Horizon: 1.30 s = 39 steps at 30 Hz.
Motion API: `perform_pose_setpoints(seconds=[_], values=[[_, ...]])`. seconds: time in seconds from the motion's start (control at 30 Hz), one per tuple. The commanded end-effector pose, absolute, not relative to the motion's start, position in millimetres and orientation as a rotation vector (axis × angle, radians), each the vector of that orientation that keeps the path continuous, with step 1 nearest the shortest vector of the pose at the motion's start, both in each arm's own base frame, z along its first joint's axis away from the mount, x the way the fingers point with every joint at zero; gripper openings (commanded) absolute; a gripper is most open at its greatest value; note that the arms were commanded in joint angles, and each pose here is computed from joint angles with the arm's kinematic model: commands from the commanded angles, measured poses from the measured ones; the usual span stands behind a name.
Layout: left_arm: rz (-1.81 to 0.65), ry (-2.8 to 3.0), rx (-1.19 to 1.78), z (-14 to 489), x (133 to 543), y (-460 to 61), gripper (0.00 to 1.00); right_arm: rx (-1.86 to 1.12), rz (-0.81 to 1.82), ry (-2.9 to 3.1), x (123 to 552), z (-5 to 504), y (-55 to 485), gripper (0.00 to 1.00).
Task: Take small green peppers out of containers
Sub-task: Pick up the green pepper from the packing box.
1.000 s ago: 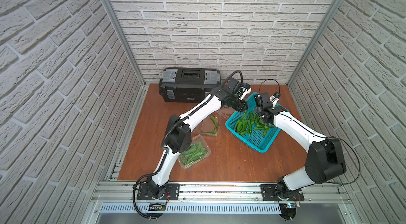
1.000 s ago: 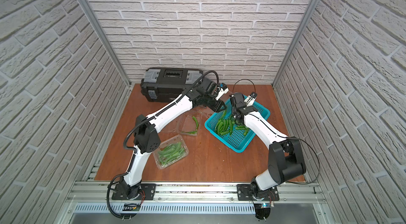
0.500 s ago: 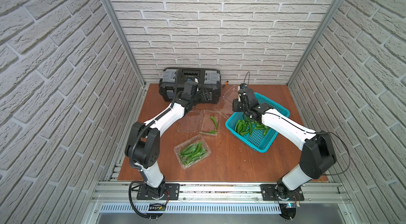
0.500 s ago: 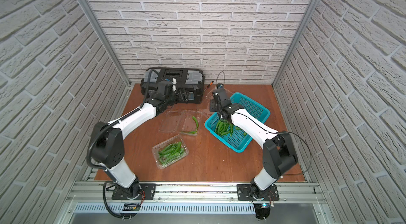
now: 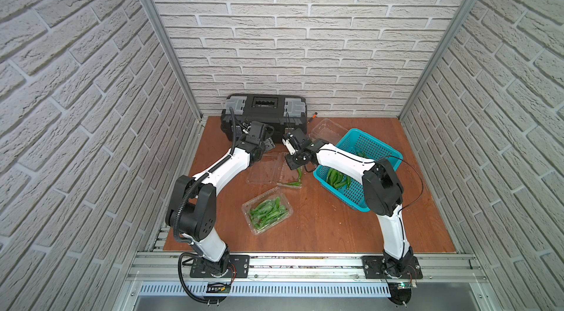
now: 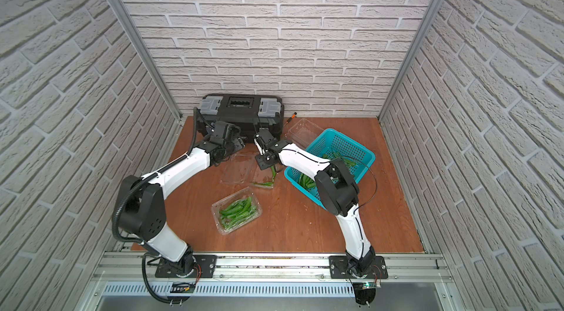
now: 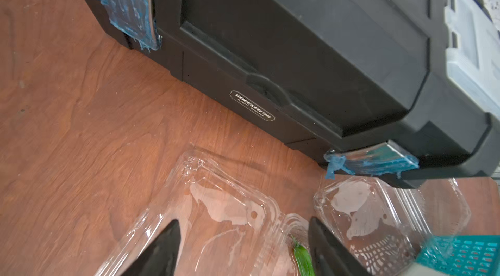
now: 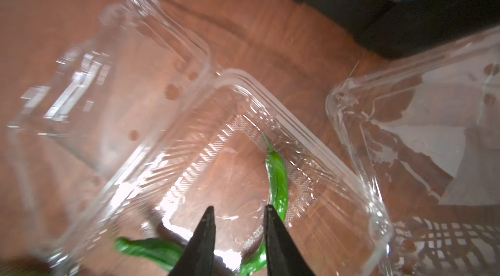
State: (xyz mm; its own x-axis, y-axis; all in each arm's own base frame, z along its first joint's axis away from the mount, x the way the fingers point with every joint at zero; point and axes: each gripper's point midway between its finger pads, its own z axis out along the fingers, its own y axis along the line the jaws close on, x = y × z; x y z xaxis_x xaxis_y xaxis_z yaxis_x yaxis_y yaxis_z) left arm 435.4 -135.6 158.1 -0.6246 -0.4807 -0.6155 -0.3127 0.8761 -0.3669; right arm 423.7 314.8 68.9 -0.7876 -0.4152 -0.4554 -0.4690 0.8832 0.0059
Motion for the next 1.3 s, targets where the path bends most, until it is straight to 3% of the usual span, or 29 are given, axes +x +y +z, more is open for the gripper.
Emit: perform_pose_setpoints(seconds=[0.0,0.33,0.67,0.77,0.83,0.97,1.13,1.27], values=[[-0.291,2.266,-0.594,166.3,433.6,-129.5,0.74,-0.658,0.056,2.598,427.6,72.0,307.0,0.32],[-0.29,2.277,-0.592,162.6,433.9,-130.4,0.74,-0.663,-0.059,2.64,427.8,42.7,297.5,0.33],[-0.275,2.305,-0.56,159.9,433.2,-134.7,0.74,-0.671,0.028,2.679,420.2,25.0,313.3,0.33],[-0.269,2.316,-0.548,158.2,433.2,-137.1,0.74,-0.669,0.049,2.668,419.3,26.5,318.1,0.28],[-0.274,2.322,-0.527,158.6,434.4,-140.8,0.74,-0.667,0.065,2.649,419.8,31.7,320.6,0.18],[-0.332,2.363,-0.377,156.7,439.1,-163.7,0.74,-0.623,0.128,2.553,427.3,59.6,326.5,0.05],[-0.399,2.422,-0.012,153.5,434.9,-205.4,0.74,-0.517,0.203,2.357,439.3,126.0,323.6,0.03],[-0.453,2.448,0.297,148.8,419.0,-235.7,0.74,-0.306,0.203,2.227,450.8,181.2,286.0,0.03]])
